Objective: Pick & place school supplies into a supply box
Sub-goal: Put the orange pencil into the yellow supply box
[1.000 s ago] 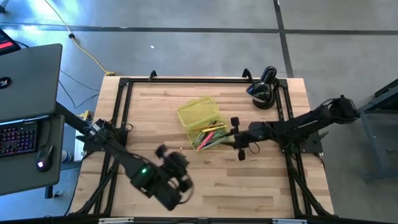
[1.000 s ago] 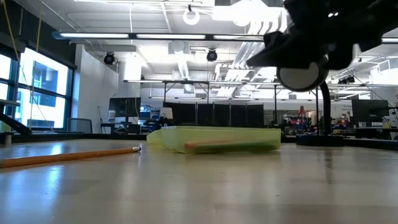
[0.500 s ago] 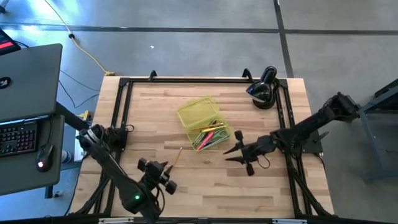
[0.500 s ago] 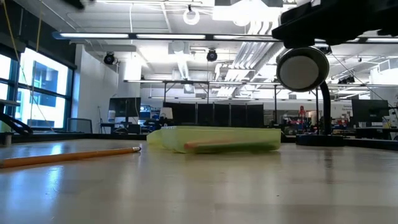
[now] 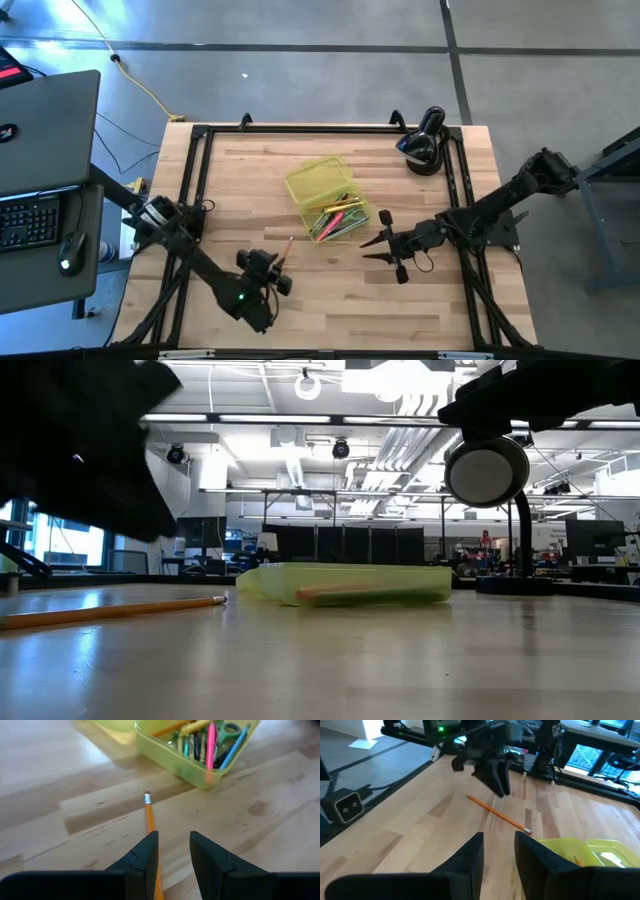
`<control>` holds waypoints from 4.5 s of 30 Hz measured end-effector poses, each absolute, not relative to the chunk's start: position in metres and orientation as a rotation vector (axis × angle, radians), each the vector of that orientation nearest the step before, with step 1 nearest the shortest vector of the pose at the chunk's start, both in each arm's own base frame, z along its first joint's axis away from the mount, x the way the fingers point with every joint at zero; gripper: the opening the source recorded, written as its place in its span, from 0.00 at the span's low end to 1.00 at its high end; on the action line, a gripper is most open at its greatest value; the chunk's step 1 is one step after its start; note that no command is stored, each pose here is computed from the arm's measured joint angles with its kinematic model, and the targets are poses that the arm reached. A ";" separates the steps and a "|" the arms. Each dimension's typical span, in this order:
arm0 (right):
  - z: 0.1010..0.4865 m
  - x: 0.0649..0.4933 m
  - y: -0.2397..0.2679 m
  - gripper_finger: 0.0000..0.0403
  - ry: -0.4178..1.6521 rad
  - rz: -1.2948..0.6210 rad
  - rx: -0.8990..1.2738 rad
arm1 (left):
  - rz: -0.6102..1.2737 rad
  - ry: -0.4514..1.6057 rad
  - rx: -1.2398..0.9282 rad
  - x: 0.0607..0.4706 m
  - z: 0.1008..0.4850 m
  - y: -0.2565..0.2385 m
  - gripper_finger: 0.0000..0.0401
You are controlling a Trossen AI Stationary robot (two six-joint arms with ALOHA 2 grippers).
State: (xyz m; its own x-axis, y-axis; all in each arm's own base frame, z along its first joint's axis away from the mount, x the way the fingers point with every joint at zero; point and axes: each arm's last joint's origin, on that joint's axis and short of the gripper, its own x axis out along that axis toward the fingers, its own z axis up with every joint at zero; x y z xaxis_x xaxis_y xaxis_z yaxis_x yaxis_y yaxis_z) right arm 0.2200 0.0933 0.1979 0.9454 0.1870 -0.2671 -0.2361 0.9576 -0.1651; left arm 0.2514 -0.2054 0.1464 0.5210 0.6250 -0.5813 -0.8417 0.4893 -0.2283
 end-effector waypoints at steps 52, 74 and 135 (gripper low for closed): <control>0.196 0.219 0.093 0.22 0.275 0.211 -0.197 | 0.967 0.422 -0.585 0.271 0.075 -0.168 0.36; 0.194 0.219 0.093 0.22 0.290 0.212 -0.201 | 0.900 0.533 -0.394 0.278 0.079 -0.173 0.36; 0.183 0.214 0.094 0.22 0.428 0.275 -0.079 | 0.824 0.569 -0.365 0.356 0.202 -0.117 0.07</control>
